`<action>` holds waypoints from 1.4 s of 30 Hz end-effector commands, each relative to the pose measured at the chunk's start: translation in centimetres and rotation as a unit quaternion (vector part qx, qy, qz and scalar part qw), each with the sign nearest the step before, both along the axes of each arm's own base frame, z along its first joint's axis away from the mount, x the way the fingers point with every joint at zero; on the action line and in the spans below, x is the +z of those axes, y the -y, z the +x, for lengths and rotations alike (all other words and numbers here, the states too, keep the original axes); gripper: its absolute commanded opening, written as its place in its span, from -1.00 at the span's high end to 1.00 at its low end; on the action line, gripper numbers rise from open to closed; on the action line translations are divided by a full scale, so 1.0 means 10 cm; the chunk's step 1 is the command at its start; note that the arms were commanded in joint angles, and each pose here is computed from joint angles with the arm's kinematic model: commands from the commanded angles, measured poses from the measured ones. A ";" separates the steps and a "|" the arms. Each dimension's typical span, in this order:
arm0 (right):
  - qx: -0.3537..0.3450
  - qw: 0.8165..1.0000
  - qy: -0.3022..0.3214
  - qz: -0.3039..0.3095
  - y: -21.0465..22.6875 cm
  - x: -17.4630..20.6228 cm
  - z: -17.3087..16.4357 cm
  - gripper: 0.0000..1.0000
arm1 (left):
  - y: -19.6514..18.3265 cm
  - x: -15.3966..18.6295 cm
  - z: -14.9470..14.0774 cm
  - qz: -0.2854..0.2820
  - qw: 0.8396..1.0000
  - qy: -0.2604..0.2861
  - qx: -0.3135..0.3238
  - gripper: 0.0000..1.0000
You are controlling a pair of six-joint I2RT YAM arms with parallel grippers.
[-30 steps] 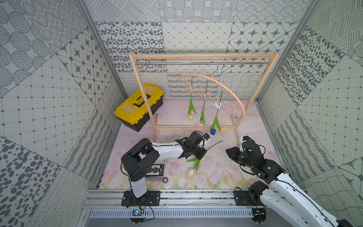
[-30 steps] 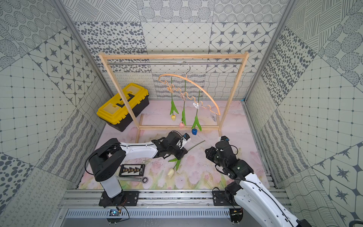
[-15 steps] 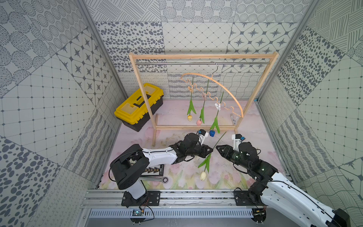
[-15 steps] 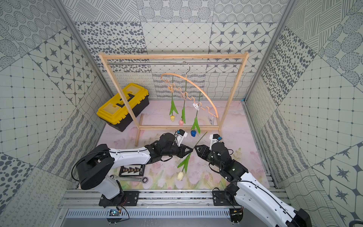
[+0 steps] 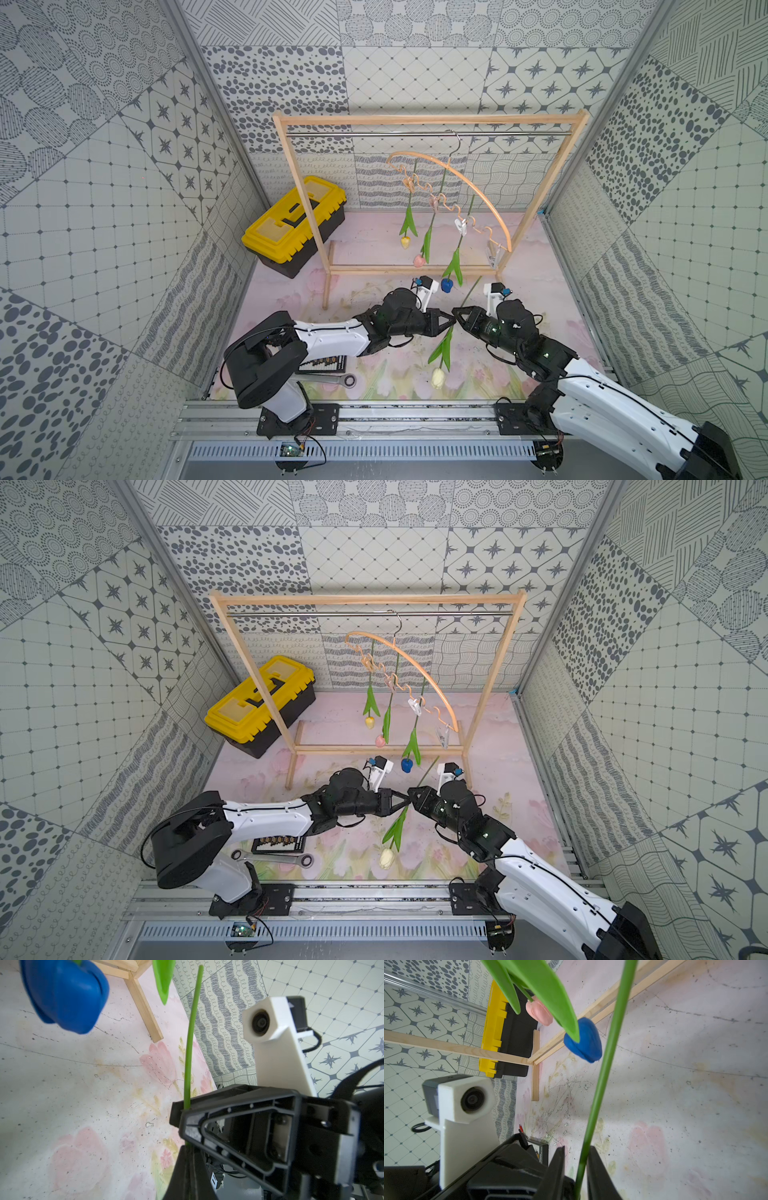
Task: Dry the flowers on a clothes hanger
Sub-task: Pick up the flower at the center of the board, then open the clamp at the hanger.
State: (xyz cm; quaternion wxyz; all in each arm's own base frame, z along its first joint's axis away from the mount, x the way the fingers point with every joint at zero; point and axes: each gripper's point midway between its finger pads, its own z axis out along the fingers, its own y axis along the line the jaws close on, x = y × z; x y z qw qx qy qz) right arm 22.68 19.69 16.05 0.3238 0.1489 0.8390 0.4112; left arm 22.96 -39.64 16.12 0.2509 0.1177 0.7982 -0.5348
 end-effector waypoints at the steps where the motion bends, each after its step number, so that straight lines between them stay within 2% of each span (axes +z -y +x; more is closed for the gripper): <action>1: 0.003 1.000 0.010 0.014 -0.06 0.06 0.03 0.60 | 0.07 0.36 -0.01 -0.064 0.997 0.029 -0.008 1.00; 5: 0.003 1.000 0.007 0.016 -0.05 0.05 0.01 0.74 | 0.08 0.38 0.00 -0.067 0.997 0.035 -0.006 1.00; 8: 0.001 1.000 0.007 0.015 -0.03 0.04 0.00 1.00 | 0.10 0.39 -0.01 -0.072 0.997 0.037 -0.012 1.00; 11: -0.002 1.000 0.006 0.014 -0.01 0.01 -0.01 1.00 | 0.11 0.40 -0.01 -0.078 0.996 0.040 -0.015 1.00; 14: -0.006 1.000 0.008 0.008 0.04 0.00 -0.02 1.00 | 0.10 0.44 -0.02 -0.075 0.995 0.058 -0.019 0.28; 16: -0.012 1.000 0.010 -0.005 0.12 0.00 -0.05 1.00 | 0.03 0.50 0.01 -0.057 0.994 0.090 -0.011 -0.02; 19: -0.032 0.999 0.006 -0.039 0.34 -0.03 -0.11 1.00 | -0.10 0.65 0.10 -0.024 0.990 0.140 -0.001 -0.28; 22: -0.051 0.997 0.007 -0.062 0.56 -0.03 -0.17 1.00 | -0.17 0.85 0.22 -0.002 0.983 0.181 -0.009 -0.45; 26: -0.068 0.995 0.021 -0.076 0.77 0.09 -0.23 1.00 | -0.13 1.15 0.33 -0.013 0.974 0.223 -0.044 -0.66; 30: -0.061 0.993 0.047 -0.087 0.81 0.31 -0.23 1.00 | 0.04 1.40 0.35 -0.019 0.959 0.271 -0.081 -0.69; 34: -0.040 0.991 0.085 -0.090 0.77 0.57 -0.22 1.00 | 0.10 1.59 0.52 -0.011 0.951 0.304 -0.060 -0.69; 37: -0.025 0.990 0.112 -0.085 0.71 0.73 -0.22 1.00 | 0.15 1.68 0.56 -0.011 0.946 0.319 -0.062 -0.63; 42: -0.012 0.989 0.121 -0.087 0.67 0.81 -0.21 1.00 | 0.25 1.75 0.47 -0.015 0.941 0.328 -0.079 -0.54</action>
